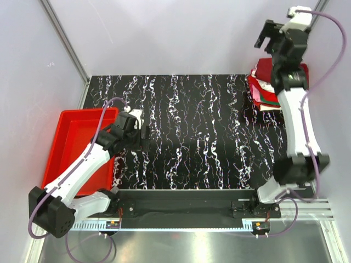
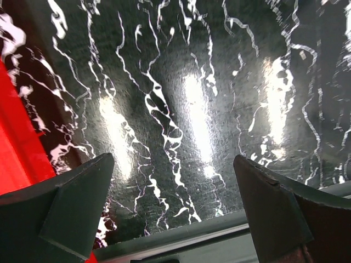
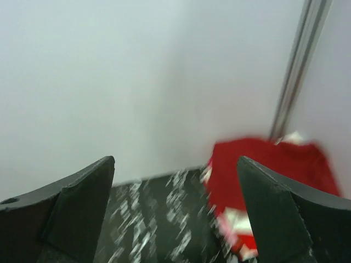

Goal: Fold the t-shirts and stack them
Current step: Reset both grippers

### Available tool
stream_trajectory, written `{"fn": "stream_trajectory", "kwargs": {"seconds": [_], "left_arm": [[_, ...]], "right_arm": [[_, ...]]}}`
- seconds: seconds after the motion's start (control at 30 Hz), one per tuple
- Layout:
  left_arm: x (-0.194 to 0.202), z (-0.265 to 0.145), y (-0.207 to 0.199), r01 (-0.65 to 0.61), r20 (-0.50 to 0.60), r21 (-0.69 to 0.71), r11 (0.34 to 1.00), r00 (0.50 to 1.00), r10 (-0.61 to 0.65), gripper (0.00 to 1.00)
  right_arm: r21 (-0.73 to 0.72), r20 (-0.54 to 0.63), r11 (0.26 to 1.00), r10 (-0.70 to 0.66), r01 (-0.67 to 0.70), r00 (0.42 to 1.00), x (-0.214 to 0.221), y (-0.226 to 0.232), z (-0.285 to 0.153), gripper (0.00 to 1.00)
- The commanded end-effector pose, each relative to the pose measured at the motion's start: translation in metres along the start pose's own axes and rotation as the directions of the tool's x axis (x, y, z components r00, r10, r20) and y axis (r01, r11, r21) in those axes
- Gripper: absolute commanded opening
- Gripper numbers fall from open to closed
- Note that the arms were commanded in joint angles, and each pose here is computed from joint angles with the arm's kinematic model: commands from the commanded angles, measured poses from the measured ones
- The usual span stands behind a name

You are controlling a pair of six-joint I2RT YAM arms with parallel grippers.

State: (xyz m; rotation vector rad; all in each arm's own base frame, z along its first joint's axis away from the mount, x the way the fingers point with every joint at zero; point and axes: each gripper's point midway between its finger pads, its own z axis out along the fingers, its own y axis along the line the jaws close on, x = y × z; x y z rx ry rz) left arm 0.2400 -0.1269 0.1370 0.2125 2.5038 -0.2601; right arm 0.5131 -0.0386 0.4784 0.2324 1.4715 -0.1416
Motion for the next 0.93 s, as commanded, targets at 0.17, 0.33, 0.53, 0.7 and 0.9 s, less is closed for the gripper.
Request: {"fn": "stream_trajectory", "kwargs": {"seconds": [0.17,0.33,0.53,0.7,0.9], "left_arm": [[-0.036,-0.042,0.008,0.025,0.246,-0.026,0.999,0.969,-0.018,0.99],[-0.046,-0.069,0.013,0.051,0.368,-0.014,0.999,0.929,-0.042,0.99],[-0.055,-0.093,0.017,0.071,0.469,-0.004,0.997,0.881,-0.061,0.99],[-0.058,-0.108,0.022,0.087,0.522,-0.006,0.996,0.85,-0.071,0.99],[-0.06,-0.125,0.025,0.099,0.588,0.008,0.995,0.804,-0.085,0.99]], "right_arm": [[-0.167,-0.428,0.873,0.355,-0.459,0.831,0.135,0.03,-0.155,1.0],[-0.149,-0.463,0.869,0.361,-0.472,0.81,0.176,0.016,-0.223,0.99],[-0.186,-0.371,0.855,0.395,-0.485,0.84,0.164,0.004,-0.27,1.0],[-0.14,-0.361,0.858,0.42,-0.493,0.833,0.165,-0.004,-0.279,1.0],[-0.134,-0.382,0.872,0.394,-0.472,0.836,0.169,-0.007,-0.285,1.0]]}}
